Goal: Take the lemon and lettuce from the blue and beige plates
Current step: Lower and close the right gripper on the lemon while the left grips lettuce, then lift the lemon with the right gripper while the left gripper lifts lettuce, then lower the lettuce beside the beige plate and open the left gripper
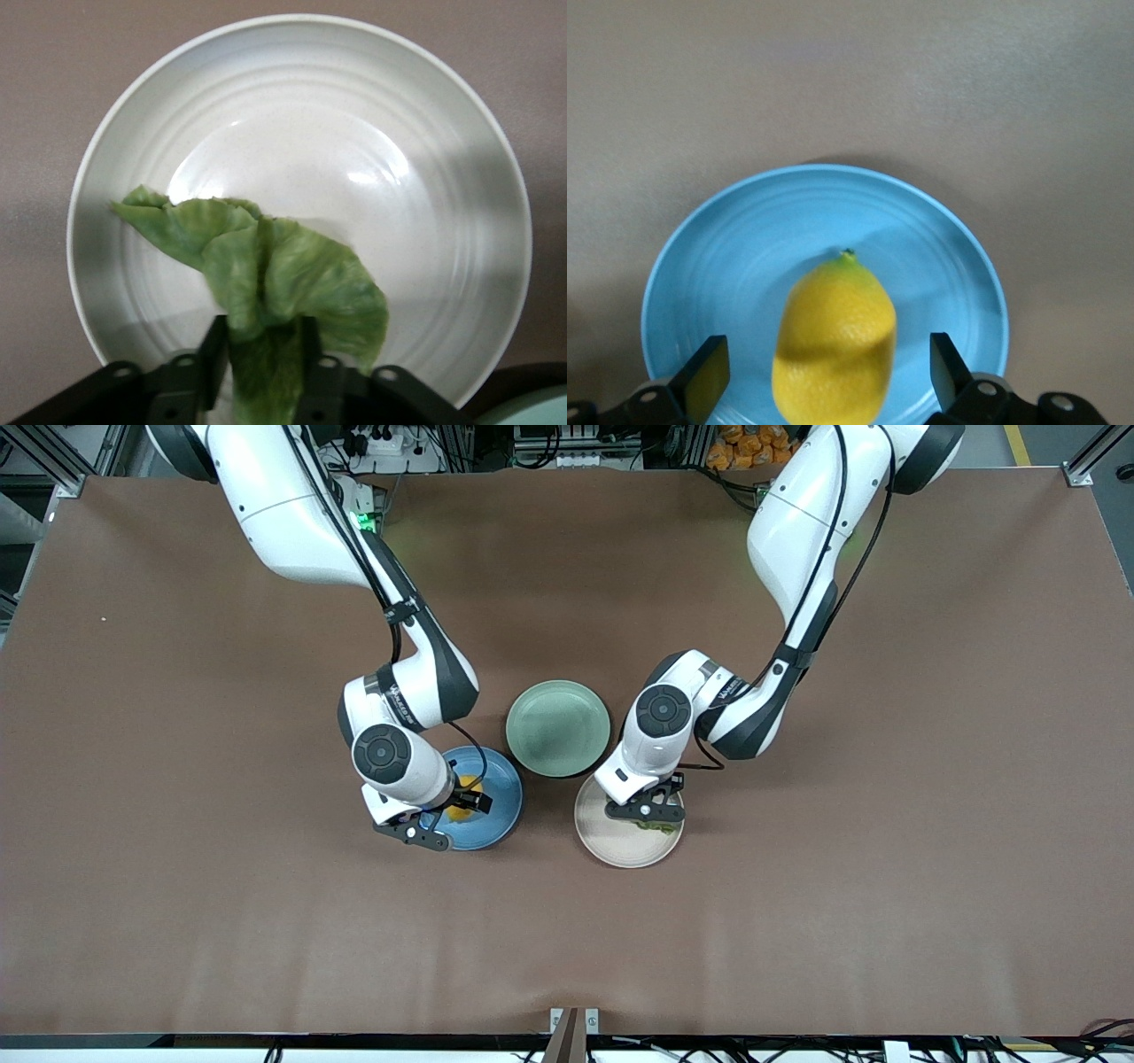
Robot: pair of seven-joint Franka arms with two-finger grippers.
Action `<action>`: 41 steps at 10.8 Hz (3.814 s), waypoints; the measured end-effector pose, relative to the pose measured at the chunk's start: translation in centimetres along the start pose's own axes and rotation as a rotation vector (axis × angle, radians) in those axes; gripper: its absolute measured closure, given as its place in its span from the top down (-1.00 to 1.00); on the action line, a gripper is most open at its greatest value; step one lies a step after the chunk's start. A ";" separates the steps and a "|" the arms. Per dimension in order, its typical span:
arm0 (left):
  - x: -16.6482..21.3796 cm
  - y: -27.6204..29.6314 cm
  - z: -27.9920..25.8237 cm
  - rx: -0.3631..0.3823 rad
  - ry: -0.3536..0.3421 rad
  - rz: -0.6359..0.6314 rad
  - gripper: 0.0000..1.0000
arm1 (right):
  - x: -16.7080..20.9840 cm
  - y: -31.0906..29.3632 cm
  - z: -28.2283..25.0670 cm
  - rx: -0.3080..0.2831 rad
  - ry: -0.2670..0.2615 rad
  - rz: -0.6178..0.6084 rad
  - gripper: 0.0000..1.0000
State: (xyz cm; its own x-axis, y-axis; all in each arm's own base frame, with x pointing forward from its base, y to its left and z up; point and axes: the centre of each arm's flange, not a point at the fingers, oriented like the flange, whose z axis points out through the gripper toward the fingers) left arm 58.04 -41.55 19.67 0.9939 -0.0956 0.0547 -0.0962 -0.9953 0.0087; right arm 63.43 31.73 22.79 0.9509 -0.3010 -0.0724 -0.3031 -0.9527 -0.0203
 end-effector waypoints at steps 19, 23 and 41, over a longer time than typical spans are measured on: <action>5.9 -24.4 -10.7 0.087 -0.208 -0.291 -0.96 | 7.0 6.8 -8.3 -0.018 -0.044 -0.039 0.22; 5.6 -29.4 -4.5 0.102 -0.301 -0.360 -0.96 | 12.3 16.5 -9.8 -0.022 -0.084 -0.207 0.22; 5.3 -27.6 -23.2 0.099 -0.198 -0.341 1.00 | 16.2 30.8 -2.3 -0.052 -0.082 -0.356 1.00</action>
State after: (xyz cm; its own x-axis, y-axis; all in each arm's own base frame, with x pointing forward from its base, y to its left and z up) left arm 64.68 -14.30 42.86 0.9599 0.2493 -0.1279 0.2370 -0.9659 -0.1039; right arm 69.63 -2.54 23.25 0.9873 0.0524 -0.1500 0.0518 -0.9986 -0.0079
